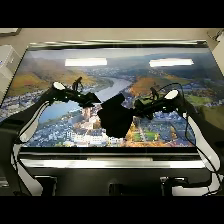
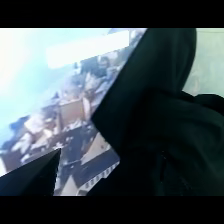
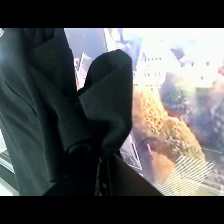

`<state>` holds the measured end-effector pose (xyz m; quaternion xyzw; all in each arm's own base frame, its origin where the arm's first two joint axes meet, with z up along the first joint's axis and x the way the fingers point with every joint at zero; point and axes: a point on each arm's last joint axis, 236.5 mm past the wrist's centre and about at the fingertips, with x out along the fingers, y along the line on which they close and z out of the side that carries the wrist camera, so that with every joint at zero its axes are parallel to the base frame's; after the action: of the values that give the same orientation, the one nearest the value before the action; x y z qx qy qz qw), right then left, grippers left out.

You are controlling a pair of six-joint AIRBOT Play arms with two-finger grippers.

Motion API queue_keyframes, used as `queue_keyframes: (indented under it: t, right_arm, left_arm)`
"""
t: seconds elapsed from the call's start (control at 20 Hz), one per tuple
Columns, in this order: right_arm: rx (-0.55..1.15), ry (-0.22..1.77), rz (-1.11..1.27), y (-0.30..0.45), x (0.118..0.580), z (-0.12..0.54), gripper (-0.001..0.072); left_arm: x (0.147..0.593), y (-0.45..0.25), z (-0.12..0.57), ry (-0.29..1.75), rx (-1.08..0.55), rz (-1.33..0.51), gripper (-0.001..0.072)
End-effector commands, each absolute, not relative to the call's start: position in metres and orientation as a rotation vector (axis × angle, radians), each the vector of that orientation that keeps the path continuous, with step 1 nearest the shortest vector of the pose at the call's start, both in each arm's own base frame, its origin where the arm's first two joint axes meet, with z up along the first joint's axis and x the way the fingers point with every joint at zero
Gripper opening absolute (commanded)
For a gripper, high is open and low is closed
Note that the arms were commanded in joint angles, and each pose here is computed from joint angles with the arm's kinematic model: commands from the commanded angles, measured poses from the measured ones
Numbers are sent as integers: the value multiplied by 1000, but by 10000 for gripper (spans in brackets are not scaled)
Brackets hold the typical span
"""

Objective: Fold the clothes and pants, and hang the long-sleeved shirts on hangers.

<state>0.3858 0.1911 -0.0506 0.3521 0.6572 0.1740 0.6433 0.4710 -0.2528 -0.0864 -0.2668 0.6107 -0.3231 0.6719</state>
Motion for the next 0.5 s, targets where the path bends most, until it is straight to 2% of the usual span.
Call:
queue_keyframes:
  t: [0.0,0.05,0.3,0.35,0.4,0.45]
  right_arm:
    - [808,1495,404,193,386,-48,35]
    - [807,1491,405,193,386,-46,35]
    - [798,1459,416,192,388,-34,35]
    - [798,1454,419,193,388,-32,35]
    - [796,1449,421,193,388,-30,35]
    - [795,1443,423,193,388,-27,35]
  left_arm:
    - [465,-274,-93,1394,-597,-757,611]
    - [463,-277,-93,1401,-602,-757,576]
    - [465,-284,-96,1403,-615,-733,574]
    - [466,-283,-98,1408,-623,-713,529]
    - [467,-282,-99,1408,-621,-710,394]
    - [466,-282,-98,1408,-621,-711,359]
